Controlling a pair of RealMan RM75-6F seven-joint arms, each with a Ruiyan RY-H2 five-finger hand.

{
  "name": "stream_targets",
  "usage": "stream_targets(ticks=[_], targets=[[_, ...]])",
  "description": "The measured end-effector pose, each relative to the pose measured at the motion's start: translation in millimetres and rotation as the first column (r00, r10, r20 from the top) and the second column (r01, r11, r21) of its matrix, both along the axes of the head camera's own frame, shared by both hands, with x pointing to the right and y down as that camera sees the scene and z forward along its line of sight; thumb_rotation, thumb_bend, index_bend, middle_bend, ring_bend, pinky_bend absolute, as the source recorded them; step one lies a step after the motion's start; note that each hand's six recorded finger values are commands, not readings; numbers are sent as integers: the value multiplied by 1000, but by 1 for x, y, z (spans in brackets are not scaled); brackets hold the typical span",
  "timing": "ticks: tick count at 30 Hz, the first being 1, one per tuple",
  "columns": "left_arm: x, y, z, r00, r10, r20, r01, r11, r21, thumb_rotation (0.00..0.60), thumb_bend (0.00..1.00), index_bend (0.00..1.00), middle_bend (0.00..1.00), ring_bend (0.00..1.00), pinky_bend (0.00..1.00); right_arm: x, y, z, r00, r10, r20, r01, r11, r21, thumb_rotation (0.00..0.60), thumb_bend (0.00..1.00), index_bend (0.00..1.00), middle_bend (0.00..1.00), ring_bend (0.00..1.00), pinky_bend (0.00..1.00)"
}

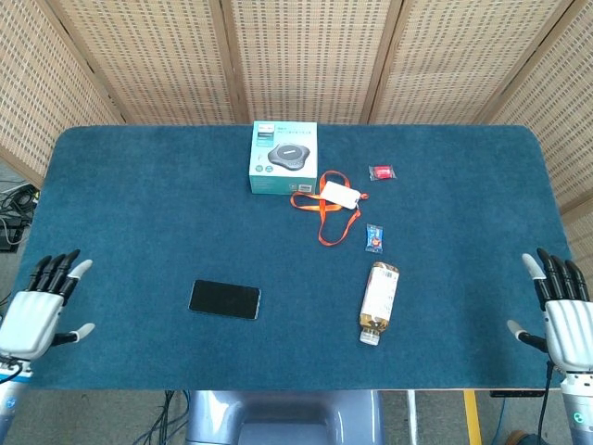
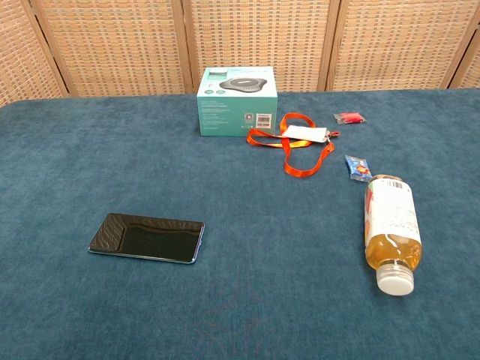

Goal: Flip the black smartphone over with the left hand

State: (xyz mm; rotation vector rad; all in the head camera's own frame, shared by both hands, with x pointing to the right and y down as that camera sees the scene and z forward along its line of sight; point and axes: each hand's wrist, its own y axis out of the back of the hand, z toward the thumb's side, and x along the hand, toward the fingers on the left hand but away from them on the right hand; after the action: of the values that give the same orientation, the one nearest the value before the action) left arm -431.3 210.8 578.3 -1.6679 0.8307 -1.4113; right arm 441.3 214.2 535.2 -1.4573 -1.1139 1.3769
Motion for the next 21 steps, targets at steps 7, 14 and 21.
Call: stream_targets(ticks=[7,14,21], targets=[[76,-30,45,978,204,-53,-210,965,-160,600,0,147,0,0,0,8,-4,2,1000,29,-9,-29,1000,-3,600,0,0,0,0,0],[162,-54,87,940,323,-106,-340,910,-238,600,0,240,0,0,0,16,-8,4,998,58,-12,-58,998,-10,600,0,0,0,0,0],[218,-64,113,934,335,-127,-357,887,-294,600,0,249,0,0,0,21,-9,5,998,70,-3,-70,997,-16,600,0,0,0,0,0]])
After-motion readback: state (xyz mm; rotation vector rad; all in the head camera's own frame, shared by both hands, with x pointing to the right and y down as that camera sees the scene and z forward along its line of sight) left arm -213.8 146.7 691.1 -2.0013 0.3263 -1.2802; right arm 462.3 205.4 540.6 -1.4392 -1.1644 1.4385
